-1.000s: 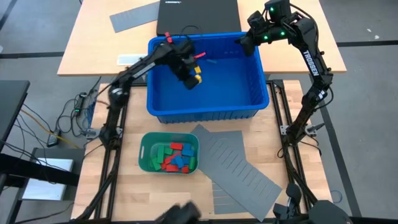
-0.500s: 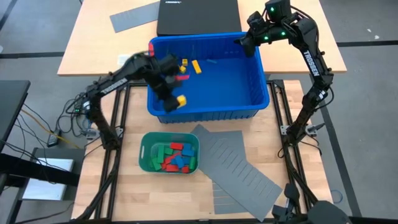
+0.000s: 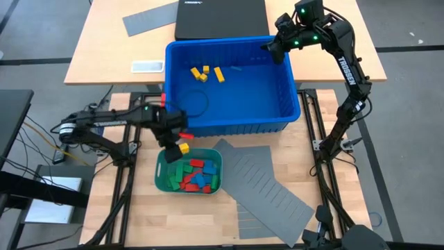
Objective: Sort Items/Unsort Items
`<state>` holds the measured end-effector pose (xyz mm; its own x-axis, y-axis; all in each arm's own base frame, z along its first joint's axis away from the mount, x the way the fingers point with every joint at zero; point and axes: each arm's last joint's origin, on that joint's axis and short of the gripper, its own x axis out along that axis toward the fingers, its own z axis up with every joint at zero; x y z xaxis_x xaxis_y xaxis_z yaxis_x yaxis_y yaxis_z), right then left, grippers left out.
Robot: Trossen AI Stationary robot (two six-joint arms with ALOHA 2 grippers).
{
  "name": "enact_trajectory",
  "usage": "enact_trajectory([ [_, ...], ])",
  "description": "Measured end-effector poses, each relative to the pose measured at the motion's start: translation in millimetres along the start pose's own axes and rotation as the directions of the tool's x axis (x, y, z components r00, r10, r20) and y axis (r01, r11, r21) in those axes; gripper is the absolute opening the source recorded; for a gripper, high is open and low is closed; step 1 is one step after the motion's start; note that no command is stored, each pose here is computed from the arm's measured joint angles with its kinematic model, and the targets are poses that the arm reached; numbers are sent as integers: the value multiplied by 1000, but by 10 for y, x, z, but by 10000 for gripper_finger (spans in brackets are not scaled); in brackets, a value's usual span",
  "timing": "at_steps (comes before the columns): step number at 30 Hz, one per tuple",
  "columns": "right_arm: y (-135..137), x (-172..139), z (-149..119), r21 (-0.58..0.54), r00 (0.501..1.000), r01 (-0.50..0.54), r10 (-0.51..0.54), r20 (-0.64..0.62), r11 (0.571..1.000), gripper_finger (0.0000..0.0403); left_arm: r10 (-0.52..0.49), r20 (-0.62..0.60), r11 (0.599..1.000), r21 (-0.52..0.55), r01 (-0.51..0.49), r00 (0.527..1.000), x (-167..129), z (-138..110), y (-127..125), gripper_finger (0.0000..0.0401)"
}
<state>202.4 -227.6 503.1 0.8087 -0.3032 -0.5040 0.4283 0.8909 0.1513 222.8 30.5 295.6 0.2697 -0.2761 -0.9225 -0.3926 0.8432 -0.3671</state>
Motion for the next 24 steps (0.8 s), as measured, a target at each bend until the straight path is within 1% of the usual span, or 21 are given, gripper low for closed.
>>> enact_trajectory([
  [1, 0, 0, 0, 0, 1000, 0, 0, 0, 1000, 2, 25, -1, 1000, 12, -25, 1000, 63, -22, 3, 129],
  [4, -1, 0, 5, 1, 1000, 2, -2, 4, 1000, 1, 53, -18, 996, 71, -52, 998, 212, -80, 5, 129],
  [7, -1, 0, 5, 9, 1000, 2, -2, 5, 1000, 2, 127, -12, 985, 120, -125, 992, 284, -105, -25, 129],
  [8, -1, 0, 5, 13, 1000, 2, -2, 5, 1000, 2, 155, -1, 979, 131, -153, 988, 297, -102, -40, 138],
  [10, -1, 0, 6, 26, 1000, 2, -2, 5, 1000, 2, 183, 19, 972, 148, -184, 983, 293, -83, -67, 178],
  [13, -1, 0, 6, 35, 1000, 2, -2, 6, 999, 1, 151, 13, 976, 157, -151, 988, 257, -73, -97, 247],
  [14, -1, 0, 7, 35, 1000, 2, -2, 6, 999, 2, 141, 8, 977, 158, -141, 990, 250, -74, -104, 264],
  [16, -1, 0, 7, 34, 1000, 2, -2, 7, 999, 2, 131, -2, 977, 172, -129, 991, 220, -81, -133, 285],
  [18, -2, 0, 10, 33, 1000, 2, -3, 9, 999, 2, 126, -18, 973, 198, -120, 992, 180, -92, -173, 291],
  [20, -2, 0, 10, 33, 1000, 2, -3, 9, 999, 2, 109, -33, 970, 223, -98, 994, 123, -101, -211, 287],
  [22, -2, 0, 10, 33, 1000, 2, -3, 9, 999, 1, 100, -13, 969, 230, -94, 995, 31, -82, -258, 276],
  [24, -2, 0, 10, 32, 1000, 2, -3, 9, 999, 2, 89, 33, 968, 233, -94, 996, -110, -40, -303, 258],
])
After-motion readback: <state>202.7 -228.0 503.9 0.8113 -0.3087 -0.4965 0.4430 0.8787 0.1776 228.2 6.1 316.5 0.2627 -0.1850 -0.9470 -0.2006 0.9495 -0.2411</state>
